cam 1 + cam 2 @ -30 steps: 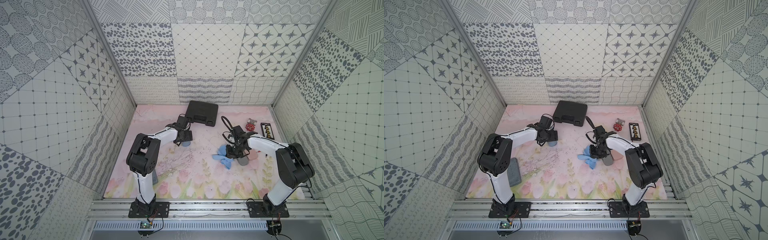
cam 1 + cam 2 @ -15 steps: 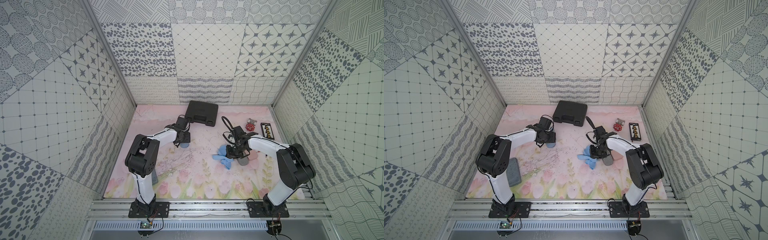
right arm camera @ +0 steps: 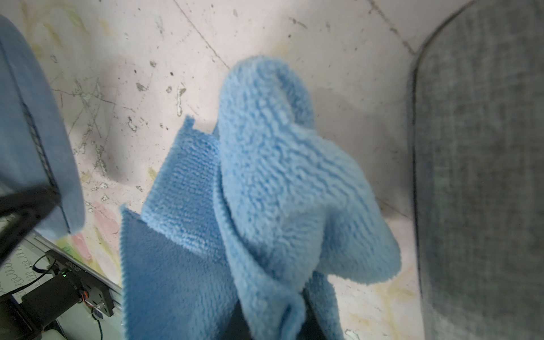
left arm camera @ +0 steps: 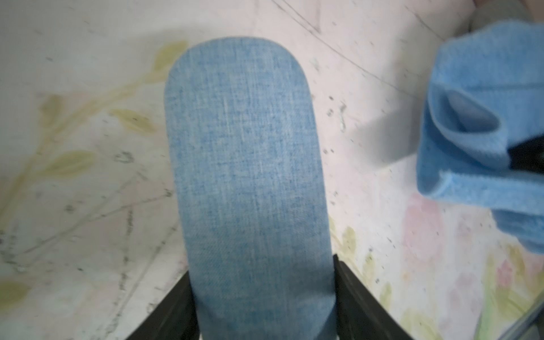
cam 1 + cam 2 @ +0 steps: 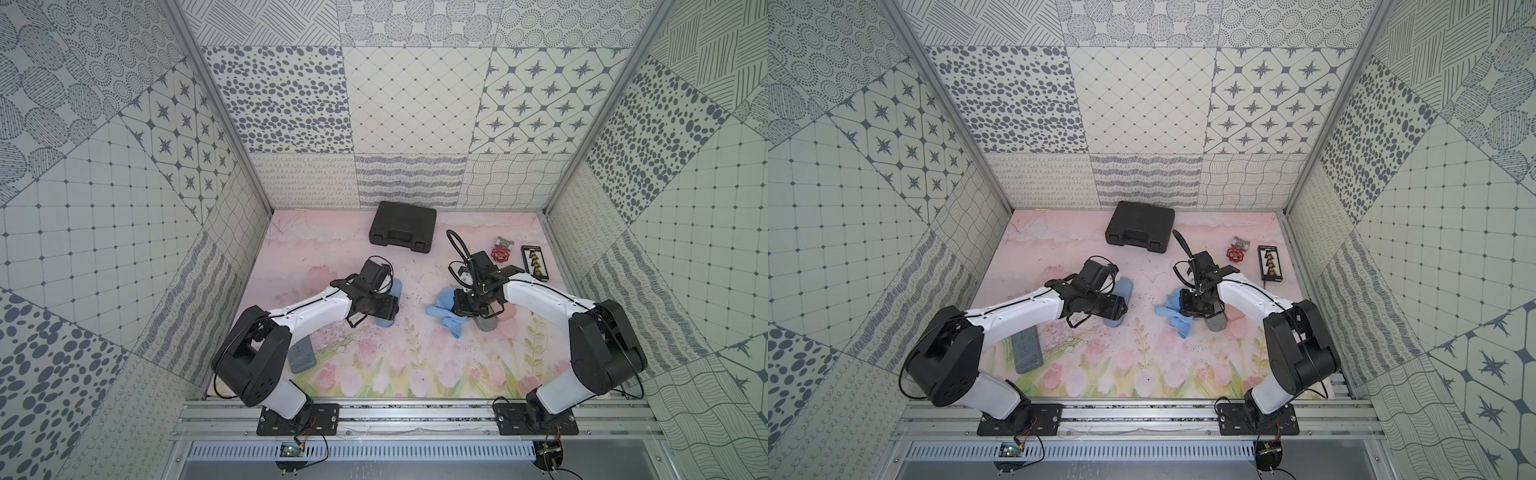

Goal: Wipe the eyeglass case
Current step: Place the eyeglass case at the center of the board.

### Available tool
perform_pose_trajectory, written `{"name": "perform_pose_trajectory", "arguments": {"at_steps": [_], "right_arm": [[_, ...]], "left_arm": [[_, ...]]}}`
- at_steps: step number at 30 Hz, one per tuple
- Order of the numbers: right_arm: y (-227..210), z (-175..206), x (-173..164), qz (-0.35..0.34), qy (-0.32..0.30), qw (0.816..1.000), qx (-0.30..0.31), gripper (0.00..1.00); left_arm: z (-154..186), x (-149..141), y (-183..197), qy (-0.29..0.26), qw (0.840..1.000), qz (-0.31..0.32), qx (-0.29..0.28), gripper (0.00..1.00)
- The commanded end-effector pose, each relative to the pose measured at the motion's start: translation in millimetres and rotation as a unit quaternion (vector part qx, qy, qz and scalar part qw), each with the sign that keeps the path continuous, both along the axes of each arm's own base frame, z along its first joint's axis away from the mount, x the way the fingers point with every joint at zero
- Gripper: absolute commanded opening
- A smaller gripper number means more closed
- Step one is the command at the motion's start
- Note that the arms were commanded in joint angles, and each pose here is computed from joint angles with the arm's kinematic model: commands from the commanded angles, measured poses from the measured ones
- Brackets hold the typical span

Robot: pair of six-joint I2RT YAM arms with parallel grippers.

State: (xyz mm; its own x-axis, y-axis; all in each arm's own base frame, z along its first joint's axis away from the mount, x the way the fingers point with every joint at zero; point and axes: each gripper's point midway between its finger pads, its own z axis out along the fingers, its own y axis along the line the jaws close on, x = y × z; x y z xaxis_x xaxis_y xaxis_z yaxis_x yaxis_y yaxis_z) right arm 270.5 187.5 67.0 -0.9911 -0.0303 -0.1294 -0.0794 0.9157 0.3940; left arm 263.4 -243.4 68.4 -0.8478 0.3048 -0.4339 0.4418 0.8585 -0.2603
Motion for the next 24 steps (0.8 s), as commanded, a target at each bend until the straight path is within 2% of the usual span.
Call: {"name": "perform_pose_trajectory", "arguments": {"at_steps": [1,4,9,15,21,24], "right_arm": [[4.5,12.3,-2.6,-0.002,-0.012,1.0,0.013,0.0],[3.9,15.9,-0.9,-0.005,-0.018,1.0,0.013,0.0],[6.1,20.3,-2.0,-0.003,-0.019,1.0,0.014,0.0],[6.8,35.8,-3.6,-0.002,-0.034,0.999,0.014,0.0],[21.7,55.9,-19.9,0.014,-0.061,0.998,0.002,0.0],[32.8,54.0,-34.7,0.023,-0.058,0.998,0.001,0.0]], "left_arm": [[-8.2,-61.2,-24.5,0.004,0.994,-0.107,0.006,0.6],[-21.9,-88.5,-34.3,0.0,0.988,-0.152,0.032,0.65],[-38.8,-101.1,-34.5,-0.017,0.981,-0.176,0.076,0.74],[-37.2,-113.7,-34.2,-0.035,0.982,-0.173,0.069,0.84],[-39.6,-127.7,-23.2,-0.041,0.984,-0.152,0.081,0.85],[-43.3,-129.6,-20.6,-0.05,0.985,-0.141,0.087,0.84]]}}
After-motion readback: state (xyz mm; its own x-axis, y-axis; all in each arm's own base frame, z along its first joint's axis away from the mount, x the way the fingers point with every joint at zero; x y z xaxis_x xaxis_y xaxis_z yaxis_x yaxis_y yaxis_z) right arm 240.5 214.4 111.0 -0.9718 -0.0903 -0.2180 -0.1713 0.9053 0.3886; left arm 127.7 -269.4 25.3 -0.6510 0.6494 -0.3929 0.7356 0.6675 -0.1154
